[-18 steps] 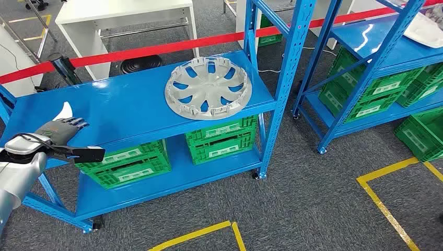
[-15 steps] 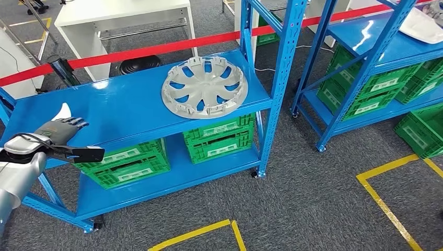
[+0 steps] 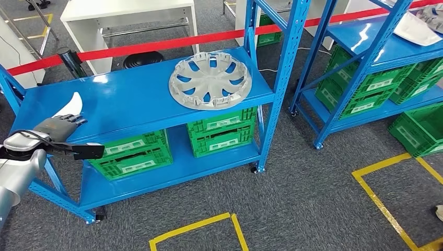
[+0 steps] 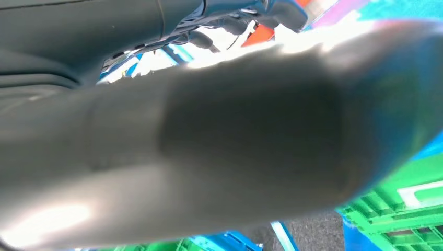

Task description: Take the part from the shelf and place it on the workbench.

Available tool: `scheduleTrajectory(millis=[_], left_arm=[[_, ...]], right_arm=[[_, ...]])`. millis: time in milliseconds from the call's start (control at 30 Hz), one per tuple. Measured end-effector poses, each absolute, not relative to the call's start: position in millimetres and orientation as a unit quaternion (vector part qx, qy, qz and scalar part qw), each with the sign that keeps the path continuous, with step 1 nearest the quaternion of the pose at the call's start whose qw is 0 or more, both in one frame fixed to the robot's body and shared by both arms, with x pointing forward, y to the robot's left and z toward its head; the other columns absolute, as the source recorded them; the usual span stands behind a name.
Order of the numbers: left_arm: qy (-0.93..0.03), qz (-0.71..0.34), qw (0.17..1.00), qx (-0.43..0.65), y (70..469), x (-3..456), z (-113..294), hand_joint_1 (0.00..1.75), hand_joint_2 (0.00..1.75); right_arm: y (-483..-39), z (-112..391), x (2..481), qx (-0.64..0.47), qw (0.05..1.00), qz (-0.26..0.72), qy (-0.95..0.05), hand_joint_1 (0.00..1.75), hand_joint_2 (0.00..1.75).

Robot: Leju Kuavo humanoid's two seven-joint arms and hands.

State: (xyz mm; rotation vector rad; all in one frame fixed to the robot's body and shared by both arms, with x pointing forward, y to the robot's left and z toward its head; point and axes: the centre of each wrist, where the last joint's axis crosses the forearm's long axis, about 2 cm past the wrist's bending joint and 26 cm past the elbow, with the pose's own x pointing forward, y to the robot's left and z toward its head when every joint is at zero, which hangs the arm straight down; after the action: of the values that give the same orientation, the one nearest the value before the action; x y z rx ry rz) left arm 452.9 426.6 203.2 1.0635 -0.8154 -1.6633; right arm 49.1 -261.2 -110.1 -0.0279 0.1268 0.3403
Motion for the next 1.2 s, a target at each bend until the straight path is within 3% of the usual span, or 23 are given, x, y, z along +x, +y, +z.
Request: scheduleTrajectory(millis=[1200], left_arm=[[-0.337, -0.685, 0.483, 0.428, 407, 457, 201, 0.00, 0.00]], right_arm=[[-262, -110, 47, -0.015, 0.984, 0.168, 0.056, 0.00, 0.00]])
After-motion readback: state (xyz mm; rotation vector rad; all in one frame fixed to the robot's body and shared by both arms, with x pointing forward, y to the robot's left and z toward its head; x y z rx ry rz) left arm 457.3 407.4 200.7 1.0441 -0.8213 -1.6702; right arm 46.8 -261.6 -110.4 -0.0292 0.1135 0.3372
